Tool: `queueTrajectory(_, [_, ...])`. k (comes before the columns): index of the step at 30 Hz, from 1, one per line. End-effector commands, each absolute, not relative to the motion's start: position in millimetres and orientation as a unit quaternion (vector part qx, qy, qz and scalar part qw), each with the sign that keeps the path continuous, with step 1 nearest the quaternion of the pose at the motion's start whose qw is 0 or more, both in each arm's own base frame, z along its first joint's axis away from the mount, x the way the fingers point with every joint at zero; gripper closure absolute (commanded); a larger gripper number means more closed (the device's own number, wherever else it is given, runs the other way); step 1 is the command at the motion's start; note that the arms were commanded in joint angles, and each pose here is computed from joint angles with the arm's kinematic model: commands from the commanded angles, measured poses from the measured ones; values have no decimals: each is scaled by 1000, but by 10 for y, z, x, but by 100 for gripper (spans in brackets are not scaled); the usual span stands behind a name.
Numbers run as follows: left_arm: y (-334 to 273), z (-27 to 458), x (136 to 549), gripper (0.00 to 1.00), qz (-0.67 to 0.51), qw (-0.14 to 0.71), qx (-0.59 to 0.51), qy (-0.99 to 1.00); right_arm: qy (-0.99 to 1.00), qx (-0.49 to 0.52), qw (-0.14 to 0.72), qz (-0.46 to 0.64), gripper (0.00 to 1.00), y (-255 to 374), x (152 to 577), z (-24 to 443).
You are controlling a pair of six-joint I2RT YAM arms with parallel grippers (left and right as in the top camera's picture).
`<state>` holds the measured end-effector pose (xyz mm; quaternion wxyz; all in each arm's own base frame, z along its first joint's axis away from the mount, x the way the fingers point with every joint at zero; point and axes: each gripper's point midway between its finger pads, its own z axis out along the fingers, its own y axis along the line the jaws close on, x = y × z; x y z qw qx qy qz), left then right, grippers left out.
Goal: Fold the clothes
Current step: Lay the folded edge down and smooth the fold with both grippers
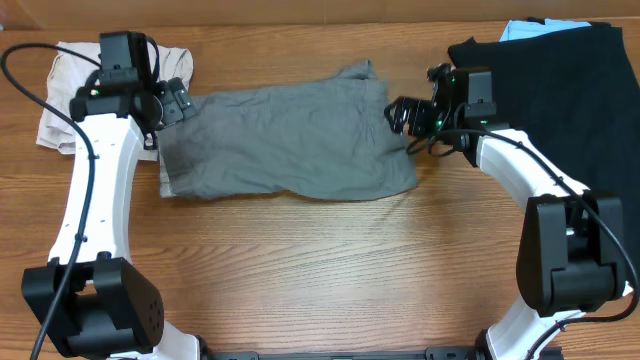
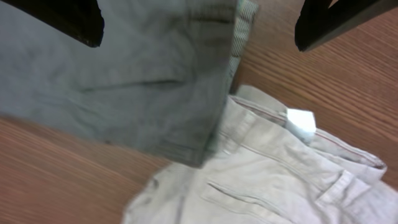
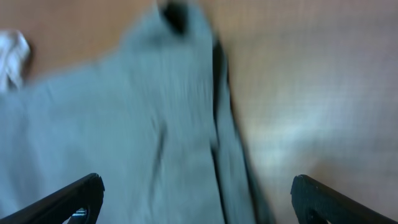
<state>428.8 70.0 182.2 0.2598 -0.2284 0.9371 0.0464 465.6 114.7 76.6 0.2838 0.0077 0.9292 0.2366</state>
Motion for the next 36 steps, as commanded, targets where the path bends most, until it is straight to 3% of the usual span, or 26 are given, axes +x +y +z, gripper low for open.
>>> queueTrajectory(1, [579,1947,4270,0,14,255,-196,947,930,-67,275,235,0,1321,4513,810])
queueTrajectory(3, [573,1908,4205,0,16,240,-196,951,935,-86,256,230,0,1374,4397,723])
queueTrajectory(5, [573,1846,4146,0,20,225,-193,955,942,-91,236,222,10,1417,4278,616])
queueTrajectory(10, [573,1737,4131,0,24,219,-188,957,959,-80,231,144,16,1249,4254,452])
queueTrajectory(20, [534,1601,4071,0,24,203,-184,961,974,-72,207,56,19,1080,4269,-2])
queueTrajectory(23, [522,1591,4069,0,24,202,-182,962,976,-66,200,57,46,1082,4254,-71])
queueTrajectory(24, [508,1581,4069,0,24,201,-181,962,978,-57,193,58,71,1076,4228,-90])
queueTrajectory(26, [478,1565,4070,0,23,200,-178,963,980,-35,185,60,94,1056,4201,-95])
queueTrajectory(36, [248,1503,4103,0,18,195,-151,969,973,156,108,128,96,422,4065,49])
